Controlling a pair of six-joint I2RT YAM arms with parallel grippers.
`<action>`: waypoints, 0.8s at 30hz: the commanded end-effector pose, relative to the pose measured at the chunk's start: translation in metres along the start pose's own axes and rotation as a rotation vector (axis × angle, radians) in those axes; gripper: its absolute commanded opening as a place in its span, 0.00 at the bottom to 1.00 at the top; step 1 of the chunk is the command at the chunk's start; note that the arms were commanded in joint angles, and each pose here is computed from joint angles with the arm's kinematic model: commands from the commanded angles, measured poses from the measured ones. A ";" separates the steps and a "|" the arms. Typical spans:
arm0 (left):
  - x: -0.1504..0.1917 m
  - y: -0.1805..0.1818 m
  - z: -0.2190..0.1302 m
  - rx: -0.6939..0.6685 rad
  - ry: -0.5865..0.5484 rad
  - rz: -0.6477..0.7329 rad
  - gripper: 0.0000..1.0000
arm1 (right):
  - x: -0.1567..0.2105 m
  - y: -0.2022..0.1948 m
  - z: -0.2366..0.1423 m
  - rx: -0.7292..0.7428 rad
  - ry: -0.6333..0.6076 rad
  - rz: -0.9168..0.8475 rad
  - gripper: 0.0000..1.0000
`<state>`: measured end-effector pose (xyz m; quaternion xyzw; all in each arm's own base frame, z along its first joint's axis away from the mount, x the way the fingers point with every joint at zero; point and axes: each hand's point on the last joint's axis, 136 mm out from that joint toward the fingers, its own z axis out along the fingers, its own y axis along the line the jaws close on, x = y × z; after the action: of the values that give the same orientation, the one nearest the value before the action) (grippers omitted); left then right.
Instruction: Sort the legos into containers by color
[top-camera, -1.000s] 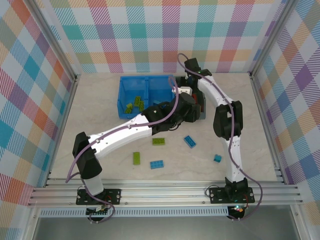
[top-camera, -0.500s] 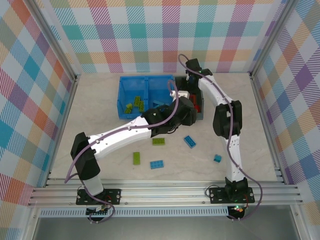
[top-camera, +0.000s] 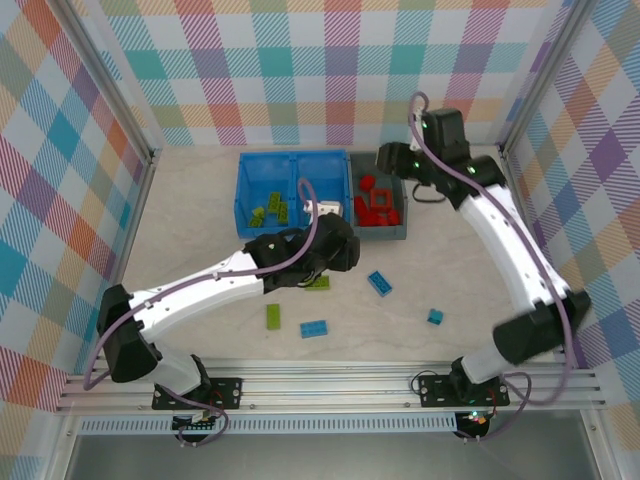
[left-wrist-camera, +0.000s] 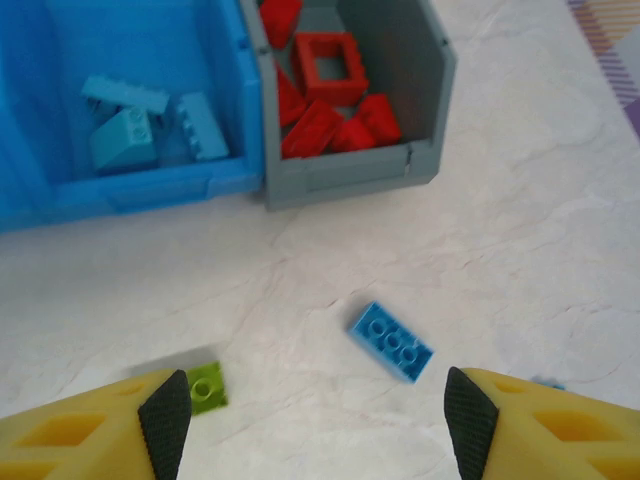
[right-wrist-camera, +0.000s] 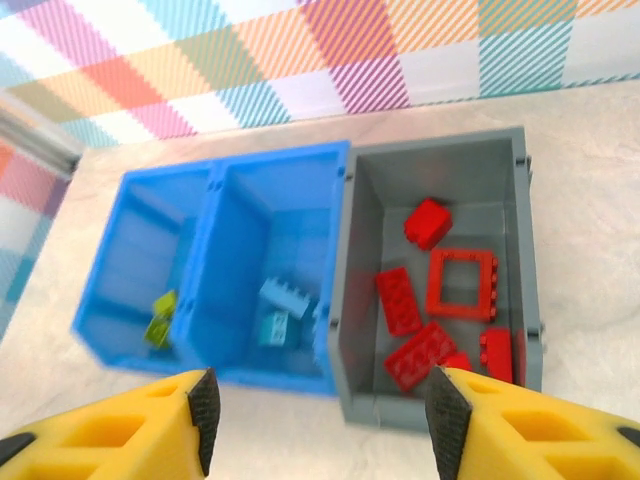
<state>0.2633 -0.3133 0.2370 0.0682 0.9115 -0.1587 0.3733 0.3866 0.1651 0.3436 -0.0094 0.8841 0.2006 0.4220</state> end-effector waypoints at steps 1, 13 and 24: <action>0.020 0.023 -0.010 -0.048 0.042 -0.030 0.72 | 0.040 -0.002 -0.026 -0.036 0.065 0.011 0.61; 0.087 -0.018 0.055 -0.084 0.294 -0.356 0.78 | 0.152 0.028 -0.145 -0.375 0.251 0.101 0.78; 0.104 -0.070 0.135 -0.148 0.361 -0.543 0.84 | 0.169 0.023 -0.179 -0.389 0.216 0.107 0.81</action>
<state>0.2596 -0.4115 0.0920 -0.1376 0.9620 -0.1633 0.1702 0.1490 0.1462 0.3304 -0.0662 0.8650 0.3811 0.3196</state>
